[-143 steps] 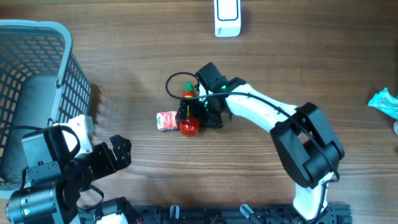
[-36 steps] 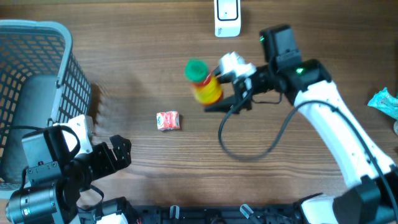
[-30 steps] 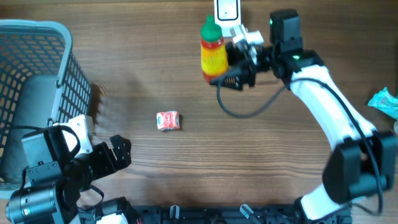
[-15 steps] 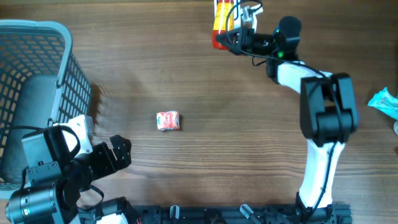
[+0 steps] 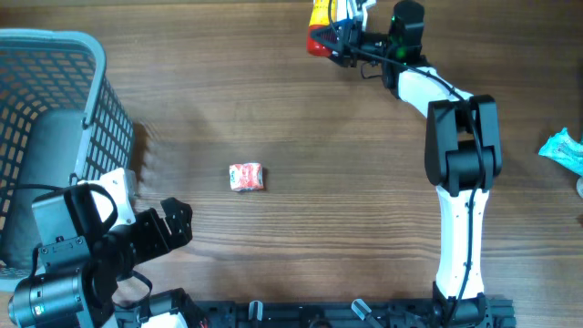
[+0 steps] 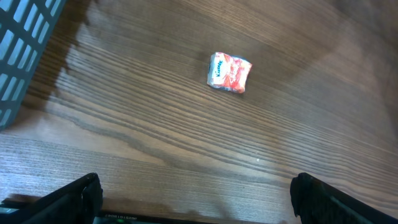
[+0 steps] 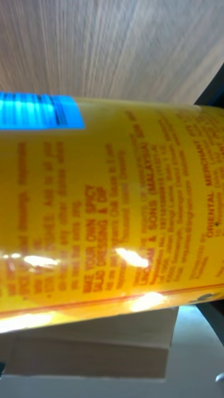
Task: Scan the item barcode
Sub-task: 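Hold the chili bottle barcode under the white scanner with the right gripper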
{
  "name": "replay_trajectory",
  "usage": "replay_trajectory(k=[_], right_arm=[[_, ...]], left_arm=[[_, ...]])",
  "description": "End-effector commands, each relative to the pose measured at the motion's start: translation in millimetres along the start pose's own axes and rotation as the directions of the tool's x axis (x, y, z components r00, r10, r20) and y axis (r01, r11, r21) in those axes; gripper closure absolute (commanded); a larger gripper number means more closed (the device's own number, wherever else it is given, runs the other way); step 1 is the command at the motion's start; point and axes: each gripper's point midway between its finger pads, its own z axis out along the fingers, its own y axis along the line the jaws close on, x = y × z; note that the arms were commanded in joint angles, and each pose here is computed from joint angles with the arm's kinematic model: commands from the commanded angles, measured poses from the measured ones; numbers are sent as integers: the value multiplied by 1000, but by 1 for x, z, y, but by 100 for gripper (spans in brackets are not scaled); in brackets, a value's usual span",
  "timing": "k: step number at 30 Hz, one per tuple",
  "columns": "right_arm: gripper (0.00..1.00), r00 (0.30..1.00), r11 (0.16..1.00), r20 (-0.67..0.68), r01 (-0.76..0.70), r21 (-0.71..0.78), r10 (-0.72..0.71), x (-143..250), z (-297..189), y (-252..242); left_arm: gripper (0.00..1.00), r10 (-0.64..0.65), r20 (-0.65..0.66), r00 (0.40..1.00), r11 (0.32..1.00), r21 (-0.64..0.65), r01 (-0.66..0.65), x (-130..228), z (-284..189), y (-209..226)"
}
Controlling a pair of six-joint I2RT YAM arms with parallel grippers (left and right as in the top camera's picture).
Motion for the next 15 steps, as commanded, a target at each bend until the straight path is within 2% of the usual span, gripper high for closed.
replay_trajectory(k=[1,6,9,15], right_arm=[[96,986,987,18,164,4,-164,-6,-3,0],[96,974,974,3,225,-6,-225,-4,-7,-1],[96,977,977,20,210,41,-211,-8,-14,-13],[95,962,960,13,272,63,-273,-10,-30,-24]], left_arm=[[0,-9,4,1000,1000,-2,9,-1,0,0],[0,-9,4,1000,1000,-3,9,-1,0,0],[0,-9,4,1000,1000,-2,9,-1,0,0],[0,-9,4,1000,1000,-2,9,-1,0,0]])
